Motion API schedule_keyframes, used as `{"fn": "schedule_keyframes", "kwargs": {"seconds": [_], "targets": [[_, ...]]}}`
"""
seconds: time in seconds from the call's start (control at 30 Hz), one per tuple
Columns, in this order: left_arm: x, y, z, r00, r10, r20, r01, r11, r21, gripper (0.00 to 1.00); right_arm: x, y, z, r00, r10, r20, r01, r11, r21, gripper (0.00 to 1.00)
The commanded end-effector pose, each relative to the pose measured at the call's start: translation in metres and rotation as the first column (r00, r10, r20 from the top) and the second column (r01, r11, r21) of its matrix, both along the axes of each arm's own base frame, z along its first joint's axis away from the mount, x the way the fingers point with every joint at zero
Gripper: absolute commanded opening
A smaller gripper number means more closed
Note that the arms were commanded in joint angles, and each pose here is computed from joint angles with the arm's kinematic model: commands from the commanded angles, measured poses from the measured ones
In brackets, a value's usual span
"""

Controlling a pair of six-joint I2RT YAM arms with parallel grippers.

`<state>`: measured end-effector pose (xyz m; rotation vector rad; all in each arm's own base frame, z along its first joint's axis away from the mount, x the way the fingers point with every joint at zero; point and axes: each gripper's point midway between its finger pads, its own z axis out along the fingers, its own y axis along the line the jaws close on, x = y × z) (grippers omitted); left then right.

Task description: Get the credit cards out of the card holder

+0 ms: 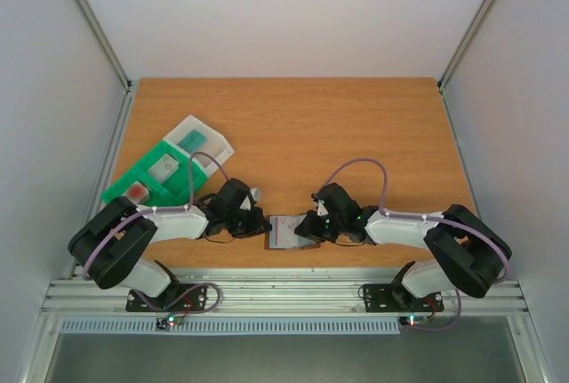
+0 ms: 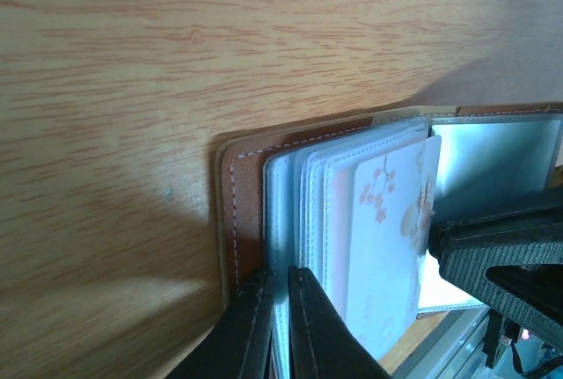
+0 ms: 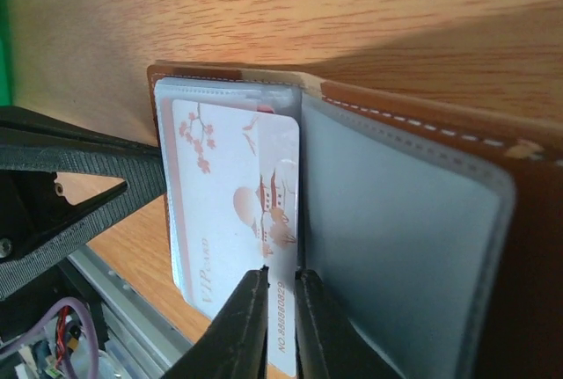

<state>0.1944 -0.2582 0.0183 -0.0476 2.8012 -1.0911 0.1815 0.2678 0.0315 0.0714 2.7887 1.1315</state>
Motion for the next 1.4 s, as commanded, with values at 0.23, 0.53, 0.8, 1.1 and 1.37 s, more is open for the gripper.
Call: {"fn": "schedule_keyframes", "kwargs": {"seconds": [0.23,0.53,0.8,1.1,1.37], "targets": [[0.0,0.008,-0.008,1.0,0.006,0.004,-0.006,0.998,0.064,0.08,0.001,0.004,-0.013,1.0,0.004,-0.03,-0.004,1.0,0.002,0.24],[0.0,0.01,-0.015,1.0,0.011,-0.003,-0.011,0.997,0.079,0.06,0.001,-0.004,-0.018,0.999,-0.021,-0.024,0.021,1.0,-0.014,0.06],[-0.002,0.008,-0.021,1.0,0.015,-0.02,-0.013,0.998,0.065,0.02,0.001,-0.013,-0.008,0.999,-0.032,0.002,0.032,0.999,-0.024,0.03],[-0.001,0.011,-0.026,1.0,0.017,-0.02,-0.015,0.996,0.085,0.01,0.002,-0.021,-0.008,0.999,-0.04,-0.003,0.04,0.999,-0.01,0.01],[0.001,0.008,-0.024,1.0,0.012,-0.009,-0.011,0.997,0.075,0.01,0.002,-0.023,-0.004,1.0,-0.027,0.011,0.027,1.0,0.001,0.01]]}}
